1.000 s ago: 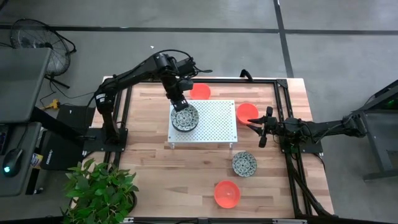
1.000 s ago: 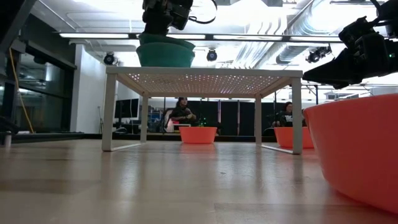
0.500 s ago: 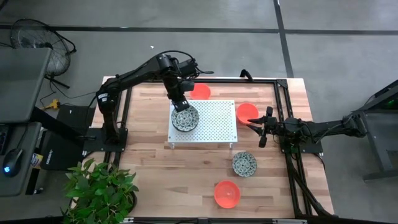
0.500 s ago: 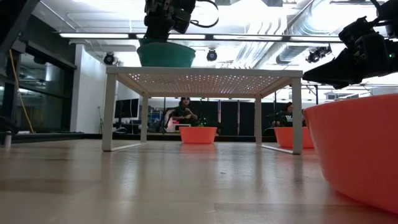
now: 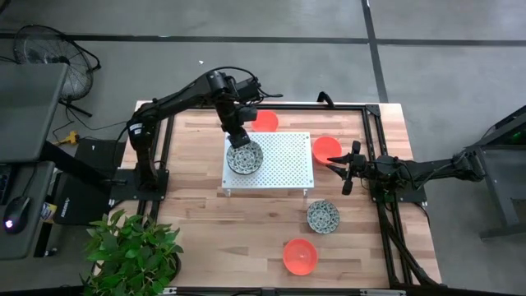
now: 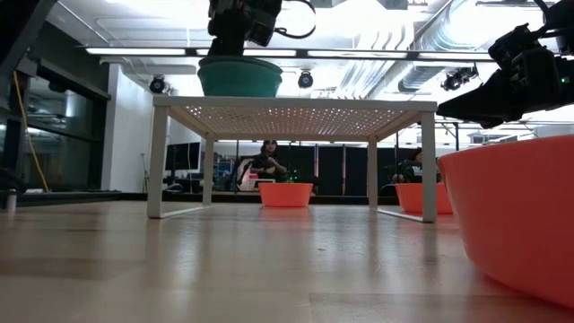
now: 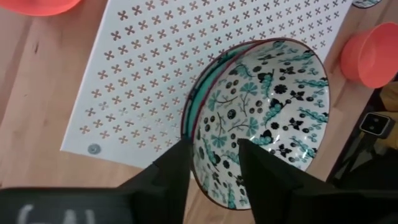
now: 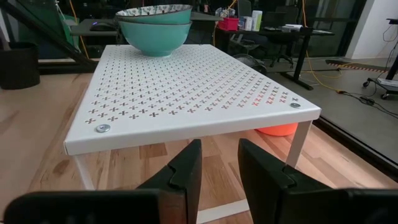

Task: Pick & Place Mini bowls
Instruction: Stack the left white patterned bowl on the white patterned bowl on the shelf, then put the top left orange bowl on the shelf

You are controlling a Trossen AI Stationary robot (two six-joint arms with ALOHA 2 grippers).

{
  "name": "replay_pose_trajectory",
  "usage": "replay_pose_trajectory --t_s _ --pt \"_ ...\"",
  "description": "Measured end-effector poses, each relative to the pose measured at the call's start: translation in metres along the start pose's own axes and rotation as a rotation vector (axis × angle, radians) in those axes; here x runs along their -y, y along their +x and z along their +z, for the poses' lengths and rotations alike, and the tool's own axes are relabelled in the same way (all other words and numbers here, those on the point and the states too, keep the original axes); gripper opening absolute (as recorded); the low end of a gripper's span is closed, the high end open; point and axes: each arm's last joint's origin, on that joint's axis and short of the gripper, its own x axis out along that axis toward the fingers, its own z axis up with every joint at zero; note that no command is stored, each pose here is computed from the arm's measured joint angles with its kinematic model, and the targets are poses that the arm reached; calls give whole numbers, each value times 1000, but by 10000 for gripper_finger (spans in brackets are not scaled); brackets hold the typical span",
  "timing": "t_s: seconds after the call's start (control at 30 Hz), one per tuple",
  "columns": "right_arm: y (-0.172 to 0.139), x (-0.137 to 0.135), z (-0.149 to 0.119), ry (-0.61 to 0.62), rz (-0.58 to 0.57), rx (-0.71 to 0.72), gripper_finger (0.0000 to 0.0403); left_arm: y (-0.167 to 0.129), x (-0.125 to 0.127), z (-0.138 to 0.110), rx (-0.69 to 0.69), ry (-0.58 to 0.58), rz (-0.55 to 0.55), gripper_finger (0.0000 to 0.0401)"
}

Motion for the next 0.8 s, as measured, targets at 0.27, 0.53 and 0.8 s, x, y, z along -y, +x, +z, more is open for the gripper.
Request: replay_pose_trajectory --t_s 0.27,0.53,0.8 --pt "0 0 0 0 0 0 94 0 0 0 0 12 -2 165" --pt "0 0 0 0 0 0 94 -7 -1 -4 23 26 100 165" --pt "0 0 0 0 0 0 94 -14 -3 -8 46 26 214 166"
